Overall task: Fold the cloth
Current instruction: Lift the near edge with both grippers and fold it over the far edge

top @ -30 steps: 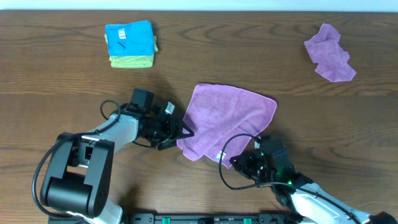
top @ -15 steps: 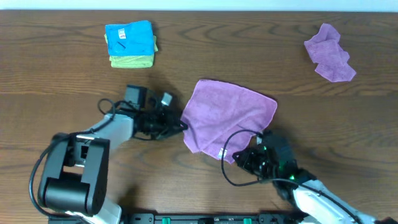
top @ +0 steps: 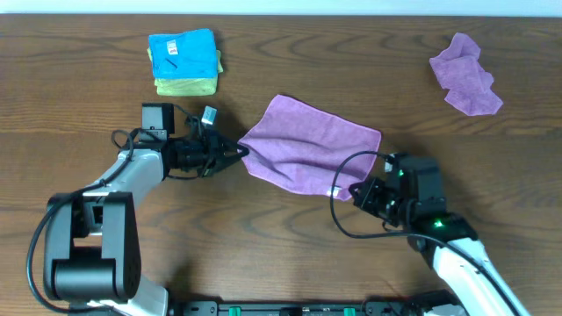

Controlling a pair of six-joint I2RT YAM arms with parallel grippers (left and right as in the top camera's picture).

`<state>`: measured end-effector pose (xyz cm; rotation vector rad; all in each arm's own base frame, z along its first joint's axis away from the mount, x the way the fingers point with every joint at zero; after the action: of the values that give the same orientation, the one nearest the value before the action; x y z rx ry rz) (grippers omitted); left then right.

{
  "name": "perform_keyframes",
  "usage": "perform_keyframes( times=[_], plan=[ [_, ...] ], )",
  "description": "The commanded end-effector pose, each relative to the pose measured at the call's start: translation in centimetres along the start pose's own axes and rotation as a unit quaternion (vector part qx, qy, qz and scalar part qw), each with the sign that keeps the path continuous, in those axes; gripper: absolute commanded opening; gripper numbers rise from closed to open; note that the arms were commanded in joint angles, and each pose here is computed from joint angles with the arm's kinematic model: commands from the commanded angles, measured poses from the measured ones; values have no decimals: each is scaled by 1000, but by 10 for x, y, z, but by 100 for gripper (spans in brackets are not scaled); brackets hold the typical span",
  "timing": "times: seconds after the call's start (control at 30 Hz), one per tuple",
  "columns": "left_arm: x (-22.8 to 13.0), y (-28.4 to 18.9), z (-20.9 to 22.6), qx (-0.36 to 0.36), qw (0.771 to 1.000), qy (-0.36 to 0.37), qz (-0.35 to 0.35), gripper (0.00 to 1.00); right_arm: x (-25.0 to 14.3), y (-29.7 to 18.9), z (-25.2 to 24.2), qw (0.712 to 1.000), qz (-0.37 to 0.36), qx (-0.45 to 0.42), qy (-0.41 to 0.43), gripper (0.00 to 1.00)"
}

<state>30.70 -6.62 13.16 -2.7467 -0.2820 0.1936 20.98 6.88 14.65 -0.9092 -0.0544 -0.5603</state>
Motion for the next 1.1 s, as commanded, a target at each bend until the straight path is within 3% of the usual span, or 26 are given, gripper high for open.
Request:
perform_keyframes(
  times=[0.0, 0.6, 0.87, 1.07],
  plan=[
    [-7, -6, -12, -12, 999, 29, 9, 6, 10, -9, 1, 1000, -13, -5, -25, 1],
    [-67, -30, 5, 109, 990, 13, 92, 6, -14, -42, -21, 990, 52, -125, -34, 1],
    [-71, -31, 7, 125, 987, 5, 101, 6, -16, -49, -27, 985, 37, -167, -35, 1],
    [-56, -27, 3, 104, 992, 3, 65, 6, 0, -46, -18, 988, -17, -141, -56, 1]
  ],
)
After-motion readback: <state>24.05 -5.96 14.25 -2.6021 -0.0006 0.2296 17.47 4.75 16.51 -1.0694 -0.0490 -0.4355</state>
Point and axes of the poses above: each gripper's point midway between its finger pads, its own y axis out along the fingers, its own z axis along the line the jaws close on, x = y × z, the point moved 10 cm from there along -y, back along the fingers, and after that the axes turned 2 degrees about -y, right-handed, at the moved point
